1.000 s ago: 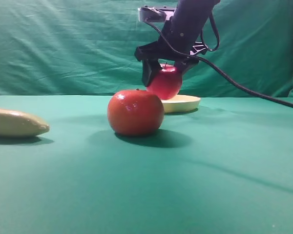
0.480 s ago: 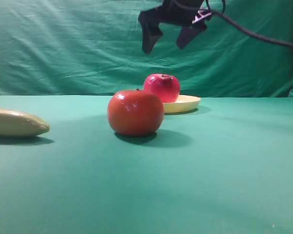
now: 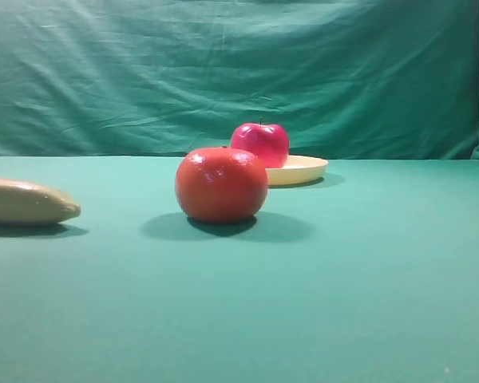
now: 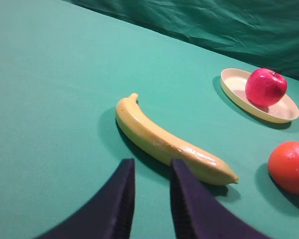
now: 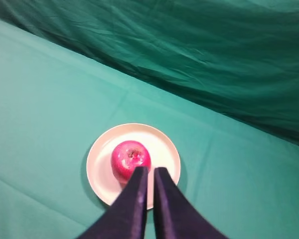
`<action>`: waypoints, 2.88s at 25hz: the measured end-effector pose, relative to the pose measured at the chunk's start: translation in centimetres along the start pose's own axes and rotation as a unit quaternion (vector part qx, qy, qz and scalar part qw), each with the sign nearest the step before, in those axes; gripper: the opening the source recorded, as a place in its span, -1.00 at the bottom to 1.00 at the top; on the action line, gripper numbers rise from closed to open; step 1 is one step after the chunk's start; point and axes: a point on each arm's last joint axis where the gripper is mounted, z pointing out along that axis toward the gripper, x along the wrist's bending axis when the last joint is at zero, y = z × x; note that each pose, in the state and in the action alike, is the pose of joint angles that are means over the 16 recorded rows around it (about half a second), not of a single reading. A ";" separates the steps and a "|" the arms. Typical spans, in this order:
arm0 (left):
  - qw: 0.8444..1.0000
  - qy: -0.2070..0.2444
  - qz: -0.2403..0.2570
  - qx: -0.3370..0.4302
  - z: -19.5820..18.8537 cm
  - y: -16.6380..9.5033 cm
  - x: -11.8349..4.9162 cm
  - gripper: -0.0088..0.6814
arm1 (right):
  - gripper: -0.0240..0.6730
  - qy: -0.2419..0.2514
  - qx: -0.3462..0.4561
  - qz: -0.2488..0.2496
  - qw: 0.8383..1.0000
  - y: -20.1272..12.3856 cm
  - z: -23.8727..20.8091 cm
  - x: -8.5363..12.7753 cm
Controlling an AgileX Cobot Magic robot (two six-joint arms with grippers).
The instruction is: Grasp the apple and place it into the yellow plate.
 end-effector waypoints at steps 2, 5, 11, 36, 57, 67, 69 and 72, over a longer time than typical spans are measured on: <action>1.000 0.000 0.000 0.000 0.0 0.0 0.0 -0.52 | -0.93 0.000 -0.002 0.006 1.000 -0.6 -1.9 -0.2; 1.000 0.000 0.000 0.000 0.0 0.0 0.0 -0.52 | -0.93 0.001 -0.006 0.010 1.000 -1.9 -4.7 -0.6; 1.000 0.000 0.000 0.000 0.0 0.0 0.0 -0.52 | -0.93 -0.001 -0.010 0.014 1.000 -5.8 -10.3 -1.3; 1.000 0.000 0.000 0.000 0.0 0.0 0.0 -0.52 | -0.93 -0.064 -0.092 0.031 0.993 -21.4 -18.2 -3.1; 1.000 0.000 0.000 0.000 0.0 0.0 0.0 -0.52 | -0.93 -0.155 -0.175 0.101 0.967 -34.3 -11.5 -2.5; 1.000 0.000 0.000 0.000 0.0 0.0 0.0 -0.52 | -0.93 -0.163 -0.145 0.131 0.967 -38.1 -8.3 -2.3; 1.000 0.000 0.000 0.000 0.0 0.0 0.0 -0.52 | -0.93 -0.163 -0.141 0.134 0.967 -38.4 -8.0 -2.3; 1.000 0.000 0.000 0.000 0.0 0.0 0.0 -0.52 | -0.93 -0.163 -0.138 0.136 0.968 -38.7 -7.8 -2.3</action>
